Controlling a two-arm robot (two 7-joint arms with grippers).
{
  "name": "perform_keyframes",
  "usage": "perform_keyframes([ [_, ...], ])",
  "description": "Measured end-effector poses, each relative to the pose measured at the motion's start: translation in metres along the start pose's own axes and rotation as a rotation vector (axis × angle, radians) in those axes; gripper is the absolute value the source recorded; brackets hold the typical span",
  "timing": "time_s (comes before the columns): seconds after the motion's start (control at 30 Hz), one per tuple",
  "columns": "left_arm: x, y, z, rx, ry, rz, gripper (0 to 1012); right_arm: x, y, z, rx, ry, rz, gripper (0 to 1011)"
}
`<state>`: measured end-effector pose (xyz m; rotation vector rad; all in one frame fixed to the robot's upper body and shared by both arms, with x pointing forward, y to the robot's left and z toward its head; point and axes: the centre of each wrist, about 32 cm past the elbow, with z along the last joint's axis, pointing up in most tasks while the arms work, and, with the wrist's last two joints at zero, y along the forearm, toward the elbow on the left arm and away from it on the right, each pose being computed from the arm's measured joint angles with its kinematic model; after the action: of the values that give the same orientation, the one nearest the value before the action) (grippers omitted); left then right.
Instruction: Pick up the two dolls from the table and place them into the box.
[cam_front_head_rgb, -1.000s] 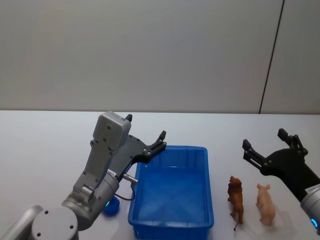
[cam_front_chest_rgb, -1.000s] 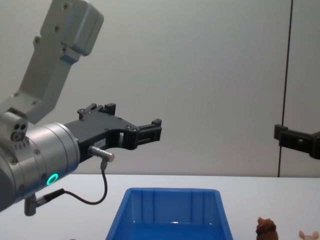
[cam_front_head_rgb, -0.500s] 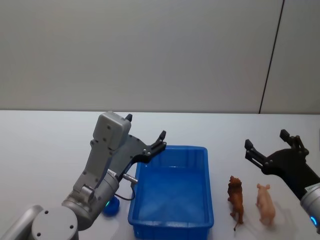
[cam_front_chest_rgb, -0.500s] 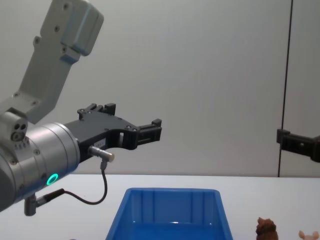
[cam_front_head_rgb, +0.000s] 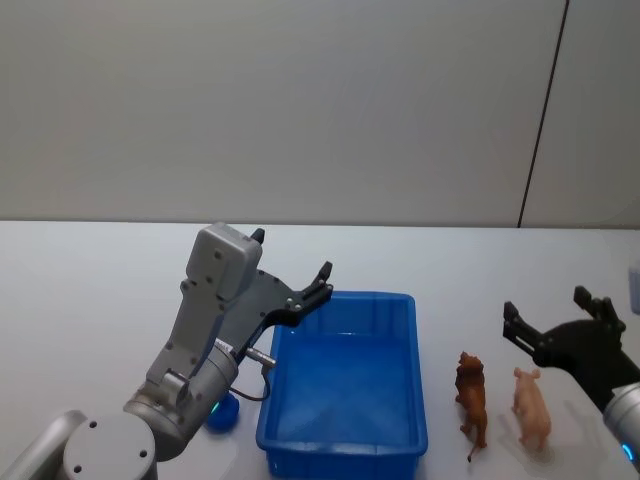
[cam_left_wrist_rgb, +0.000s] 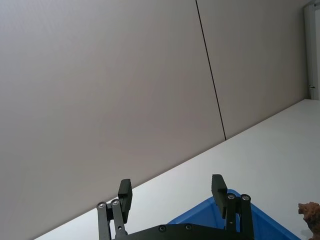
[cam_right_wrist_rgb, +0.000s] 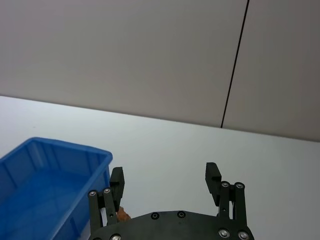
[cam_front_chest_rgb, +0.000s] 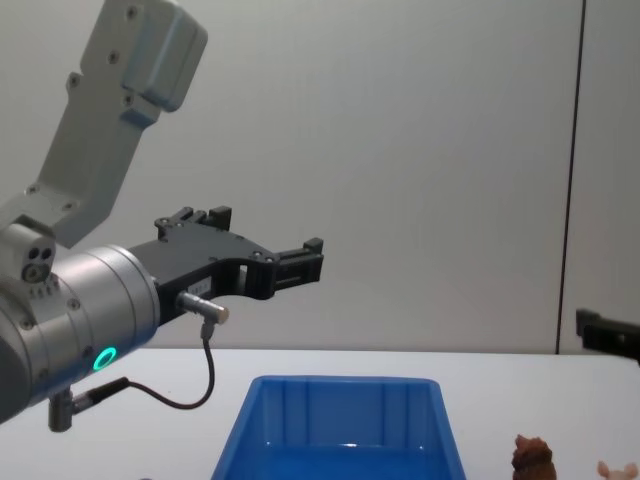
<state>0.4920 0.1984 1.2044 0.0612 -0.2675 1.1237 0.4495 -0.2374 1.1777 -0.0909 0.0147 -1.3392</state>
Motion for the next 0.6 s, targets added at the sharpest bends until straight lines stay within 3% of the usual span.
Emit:
perform_keyframes([
  [0.6, 0.0000, 0.0000, 0.0000, 0.000, 0.000, 0.000, 1002, -0.011, -0.005, -0.022, -0.182, 0.001, -0.062, 1001],
])
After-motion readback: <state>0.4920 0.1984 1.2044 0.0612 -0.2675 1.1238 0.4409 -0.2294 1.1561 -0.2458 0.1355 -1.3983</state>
